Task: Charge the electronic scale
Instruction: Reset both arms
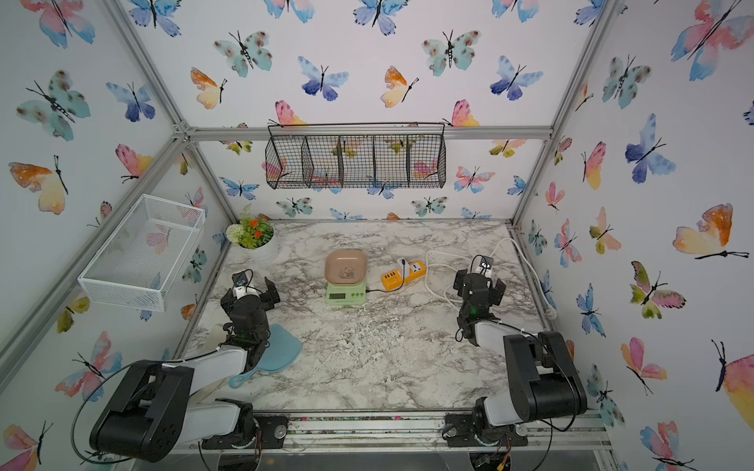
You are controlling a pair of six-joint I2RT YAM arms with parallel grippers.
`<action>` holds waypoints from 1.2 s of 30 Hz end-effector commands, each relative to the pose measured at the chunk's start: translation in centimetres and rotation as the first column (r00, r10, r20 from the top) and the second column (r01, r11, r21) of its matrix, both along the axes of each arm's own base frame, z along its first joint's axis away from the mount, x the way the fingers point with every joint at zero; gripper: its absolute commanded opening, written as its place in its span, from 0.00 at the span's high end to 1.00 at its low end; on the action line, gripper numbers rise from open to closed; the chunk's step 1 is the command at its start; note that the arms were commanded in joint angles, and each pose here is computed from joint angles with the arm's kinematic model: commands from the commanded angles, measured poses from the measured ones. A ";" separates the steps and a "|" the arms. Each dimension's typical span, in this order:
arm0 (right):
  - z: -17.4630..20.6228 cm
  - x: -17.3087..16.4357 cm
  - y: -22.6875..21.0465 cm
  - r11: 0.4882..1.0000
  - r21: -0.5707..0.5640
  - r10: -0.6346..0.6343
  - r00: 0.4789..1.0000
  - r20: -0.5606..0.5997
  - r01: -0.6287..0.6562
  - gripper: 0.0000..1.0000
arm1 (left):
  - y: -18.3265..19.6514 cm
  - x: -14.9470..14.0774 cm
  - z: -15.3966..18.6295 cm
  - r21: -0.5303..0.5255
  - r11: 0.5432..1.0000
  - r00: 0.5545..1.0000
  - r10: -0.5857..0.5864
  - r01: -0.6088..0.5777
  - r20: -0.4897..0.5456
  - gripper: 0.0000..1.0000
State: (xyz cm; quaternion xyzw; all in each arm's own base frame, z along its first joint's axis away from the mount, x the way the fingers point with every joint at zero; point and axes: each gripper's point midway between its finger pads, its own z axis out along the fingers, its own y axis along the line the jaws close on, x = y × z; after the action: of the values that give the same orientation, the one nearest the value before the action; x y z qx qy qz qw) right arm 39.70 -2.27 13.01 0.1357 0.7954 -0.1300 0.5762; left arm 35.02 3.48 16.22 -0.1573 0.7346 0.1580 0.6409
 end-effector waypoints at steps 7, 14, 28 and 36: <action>-0.1 -2.2 0.1 0.998 -0.029 0.056 0.993 0.108 -0.053 0.01 | -0.6 -1.5 -1.1 -0.039 0.990 0.989 -0.133 0.136 0.065 0.01; -1.6 -2.0 2.6 0.974 -0.061 0.224 0.968 0.110 -0.219 0.00 | -1.6 -0.5 -2.3 -0.015 0.981 0.980 -0.192 0.193 0.057 0.02; -2.2 -2.2 3.1 0.961 -0.061 0.273 0.956 0.111 -0.268 0.02 | -1.5 -0.4 -3.0 -0.010 0.982 0.980 -0.188 0.189 0.061 0.02; -2.2 -2.2 3.2 0.961 -0.062 0.274 0.955 0.112 -0.268 0.02 | -1.6 -0.4 -3.1 -0.011 0.982 0.980 -0.190 0.191 0.060 0.02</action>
State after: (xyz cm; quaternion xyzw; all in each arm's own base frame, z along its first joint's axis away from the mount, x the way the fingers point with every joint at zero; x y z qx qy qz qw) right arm 37.39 0.90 10.05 0.0221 0.7765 -0.0602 0.6268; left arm 34.48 1.97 12.66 -0.0993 0.7353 0.0869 0.6648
